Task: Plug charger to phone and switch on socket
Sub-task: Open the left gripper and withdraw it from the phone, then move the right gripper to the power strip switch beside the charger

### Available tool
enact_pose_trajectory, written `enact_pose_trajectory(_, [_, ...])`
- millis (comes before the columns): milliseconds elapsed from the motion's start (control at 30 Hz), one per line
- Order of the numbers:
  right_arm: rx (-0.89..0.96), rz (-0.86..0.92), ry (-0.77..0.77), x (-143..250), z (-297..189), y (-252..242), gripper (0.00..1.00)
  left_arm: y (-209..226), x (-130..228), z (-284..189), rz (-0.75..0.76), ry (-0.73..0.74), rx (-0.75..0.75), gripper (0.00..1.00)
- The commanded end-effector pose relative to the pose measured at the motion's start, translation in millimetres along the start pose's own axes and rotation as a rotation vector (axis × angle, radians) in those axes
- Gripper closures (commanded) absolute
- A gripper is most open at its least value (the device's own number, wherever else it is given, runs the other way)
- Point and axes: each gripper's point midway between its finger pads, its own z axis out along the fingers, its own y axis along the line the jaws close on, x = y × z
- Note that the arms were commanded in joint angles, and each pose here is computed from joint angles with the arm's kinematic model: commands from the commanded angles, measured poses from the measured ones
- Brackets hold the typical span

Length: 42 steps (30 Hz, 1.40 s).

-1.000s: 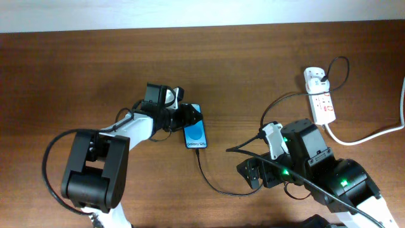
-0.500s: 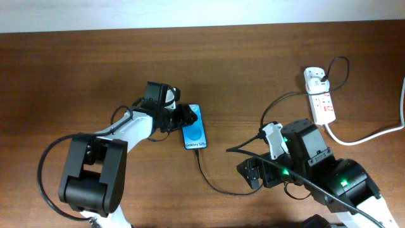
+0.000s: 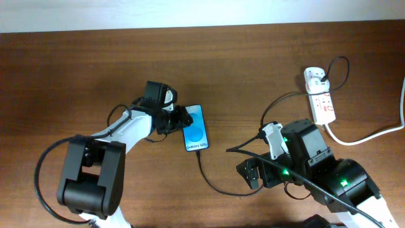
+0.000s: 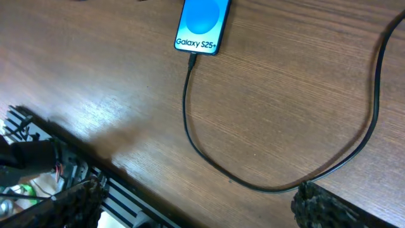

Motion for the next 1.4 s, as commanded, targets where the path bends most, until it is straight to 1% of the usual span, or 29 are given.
enact_pose_trajectory(0, [0.007,-0.005,-0.012,-1,-2,-1,0.02,77,52,22,-0.096,0.132,-0.264,0.39])
enact_pose_trajectory(67, [0.006,-0.005,-0.013,-1,-2,-1,0.02,69,46,8,-0.077,0.109,-0.252,0.35])
enact_pose_trajectory(100, [0.004,-0.008,-0.022,-3,-2,0,0.02,62,41,-8,-0.059,0.083,-0.24,0.29])
enact_pose_trajectory(167, [0.008,-0.013,-0.04,-8,-2,-1,0.02,37,34,-63,0.005,0.005,-0.216,0.25])
enact_pose_trajectory(233, [0.006,-0.014,-0.044,-9,-2,0,0.02,11,42,-126,0.072,-0.091,-0.181,0.22])
enact_pose_trajectory(267, [0.008,-0.013,-0.039,-9,-1,-1,0.02,1,47,-158,0.096,-0.167,-0.166,0.2])
enact_pose_trajectory(333, [0.015,-0.003,-0.01,-7,5,-3,0.02,-17,63,-227,0.154,-0.368,-0.116,0.02])
enact_pose_trajectory(367, [0.021,0.005,0.015,-5,9,-5,0.02,-20,75,-258,0.177,-0.472,-0.099,0.01])
enact_pose_trajectory(400, [0.029,0.014,0.044,-2,14,-7,0.02,-15,89,-287,0.189,-0.578,-0.112,0.01])
enact_pose_trajectory(433, [0.035,0.024,0.074,1,18,-9,0.02,-12,106,-311,0.227,-0.665,-0.112,0.01])
enact_pose_trajectory(467, [0.028,0.03,0.093,4,20,-9,0.02,-11,121,-325,0.261,-0.718,-0.094,0.01])
enact_pose_trajectory(567, [0.001,0.048,0.115,9,20,-4,0.02,-2,158,-347,0.312,-0.824,-0.066,0.01])
enact_pose_trajectory(600, [0.007,0.065,0.121,12,17,-5,0.02,0,178,-364,0.356,-0.934,-0.023,0.01])
enact_pose_trajectory(633, [0.018,0.098,0.115,12,16,-6,0.02,2,189,-371,0.382,-0.985,-0.007,0.0])
enact_pose_trajectory(667, [0.034,0.131,0.103,11,15,-8,0.02,5,199,-375,0.402,-1.021,0.002,0.01])
enact_pose_trajectory(700, [0.07,0.186,0.075,9,11,-14,0.02,4,203,-374,0.411,-0.997,0.007,0.01])
enact_pose_trajectory(733, [0.104,0.224,0.044,7,7,-19,0.02,2,204,-373,0.439,-0.993,0.006,0.01])
enact_pose_trajectory(767, [0.149,0.27,-0.003,6,-1,-26,0.02,3,202,-375,0.433,-1.004,-0.006,0.01])
enact_pose_trajectory(800, [0.197,0.316,-0.074,4,-14,-35,0.02,9,193,-385,0.382,-1.063,-0.038,0.01])
enact_pose_trajectory(867, [0.26,0.376,-0.209,0,-39,-47,0.02,11,177,-398,0.345,-1.154,-0.071,0.01])
enact_pose_trajectory(900, [0.3,0.402,-0.287,-2,-54,-55,0.02,18,166,-399,0.312,-1.19,-0.117,0.01])
enact_pose_trajectory(967, [0.391,0.441,-0.418,-7,-85,-69,0.02,35,153,-385,0.264,-1.186,-0.205,0.01])
enact_pose_trajectory(1033, [0.458,0.445,-0.488,-14,-108,-77,0.0,39,140,-365,0.261,-1.166,-0.217,0.01])
enact_pose_trajectory(1067, [0.503,0.449,-0.533,-20,-127,-79,0.23,42,130,-350,0.26,-1.155,-0.224,0.01])
enact_pose_trajectory(1133, [0.538,0.457,-0.574,-30,-147,-79,0.53,48,121,-328,0.259,-1.126,-0.239,0.01])
enact_pose_trajectory(1200, [0.577,0.484,-0.601,-42,-158,-80,0.73,53,119,-316,0.257,-1.103,-0.251,0.01])
enact_pose_trajectory(1267, [0.643,0.542,-0.579,-58,-158,-93,0.94,53,119,-315,0.257,-1.1,-0.251,0.01])
enact_pose_trajectory(1300, [0.664,0.589,-0.55,-64,-154,-102,0.96,54,119,-315,0.257,-1.1,-0.252,0.01])
enact_pose_trajectory(1367, [0.673,0.672,-0.46,-75,-141,-124,0.96,54,119,-315,0.258,-1.097,-0.253,0.01])
